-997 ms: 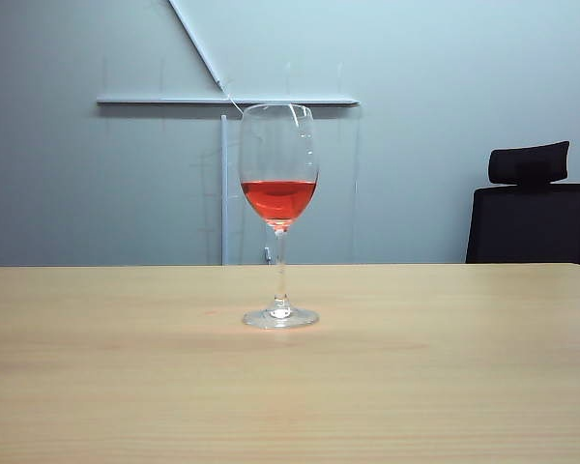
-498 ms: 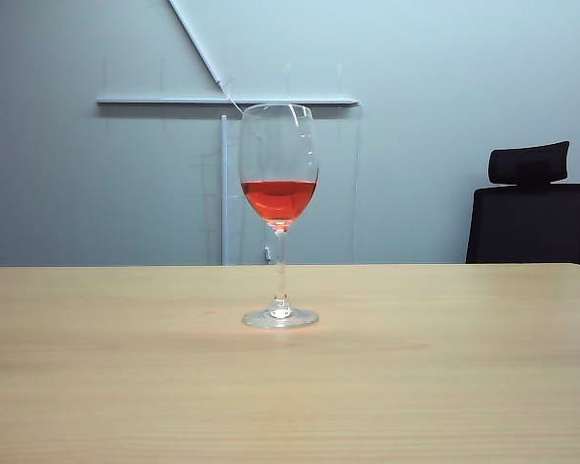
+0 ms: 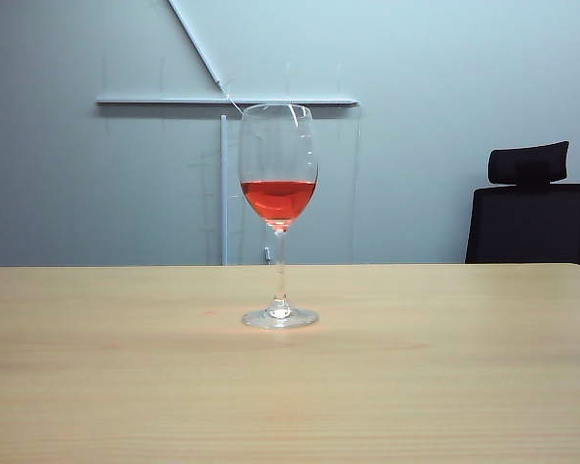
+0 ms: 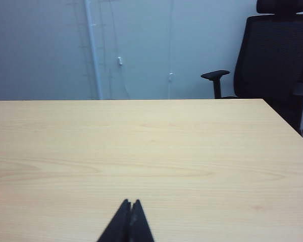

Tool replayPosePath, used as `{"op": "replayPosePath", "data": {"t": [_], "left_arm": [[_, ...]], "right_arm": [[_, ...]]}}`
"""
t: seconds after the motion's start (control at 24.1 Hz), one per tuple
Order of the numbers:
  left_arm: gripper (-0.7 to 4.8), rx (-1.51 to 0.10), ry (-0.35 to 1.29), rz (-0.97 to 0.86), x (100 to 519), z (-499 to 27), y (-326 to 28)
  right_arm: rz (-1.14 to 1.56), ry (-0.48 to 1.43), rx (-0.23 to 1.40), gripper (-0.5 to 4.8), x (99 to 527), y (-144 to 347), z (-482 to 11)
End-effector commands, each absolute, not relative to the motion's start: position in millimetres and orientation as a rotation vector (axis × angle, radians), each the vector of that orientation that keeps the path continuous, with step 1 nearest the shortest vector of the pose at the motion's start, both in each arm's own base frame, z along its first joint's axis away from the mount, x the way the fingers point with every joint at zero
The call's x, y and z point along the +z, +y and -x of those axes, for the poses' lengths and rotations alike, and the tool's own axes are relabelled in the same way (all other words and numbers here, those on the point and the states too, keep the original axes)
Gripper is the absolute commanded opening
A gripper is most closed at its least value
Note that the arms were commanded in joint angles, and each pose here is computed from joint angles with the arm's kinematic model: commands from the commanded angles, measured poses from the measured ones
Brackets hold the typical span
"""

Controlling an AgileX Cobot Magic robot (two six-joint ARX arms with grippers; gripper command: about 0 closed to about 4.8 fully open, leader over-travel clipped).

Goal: Gently pick up the goblet, rotate it counterclockwise for two full turns (viewing from above), and then place it back on the table.

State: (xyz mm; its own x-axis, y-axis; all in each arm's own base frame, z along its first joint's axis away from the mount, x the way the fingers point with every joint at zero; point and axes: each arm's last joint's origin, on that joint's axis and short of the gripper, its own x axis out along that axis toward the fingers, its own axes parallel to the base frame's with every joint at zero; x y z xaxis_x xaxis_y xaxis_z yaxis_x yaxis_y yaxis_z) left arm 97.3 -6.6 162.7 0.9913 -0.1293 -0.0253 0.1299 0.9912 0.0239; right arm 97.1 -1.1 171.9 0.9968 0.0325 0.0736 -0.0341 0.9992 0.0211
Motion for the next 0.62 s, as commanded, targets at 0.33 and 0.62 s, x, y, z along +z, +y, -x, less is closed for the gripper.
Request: {"op": "replayPosePath", "data": {"t": [0.33, 0.62], "left_arm": [[-0.05, -0.135, 0.017, -0.026, 164.0, -97.2, -6.9], [-0.05, -0.135, 0.017, -0.026, 164.0, -97.2, -6.8]], "right_arm": [[-0.022, -0.080, 0.039, -0.05, 171.5, -1.0, -97.2], [-0.022, -0.080, 0.039, -0.05, 171.5, -1.0, -97.2]]}}
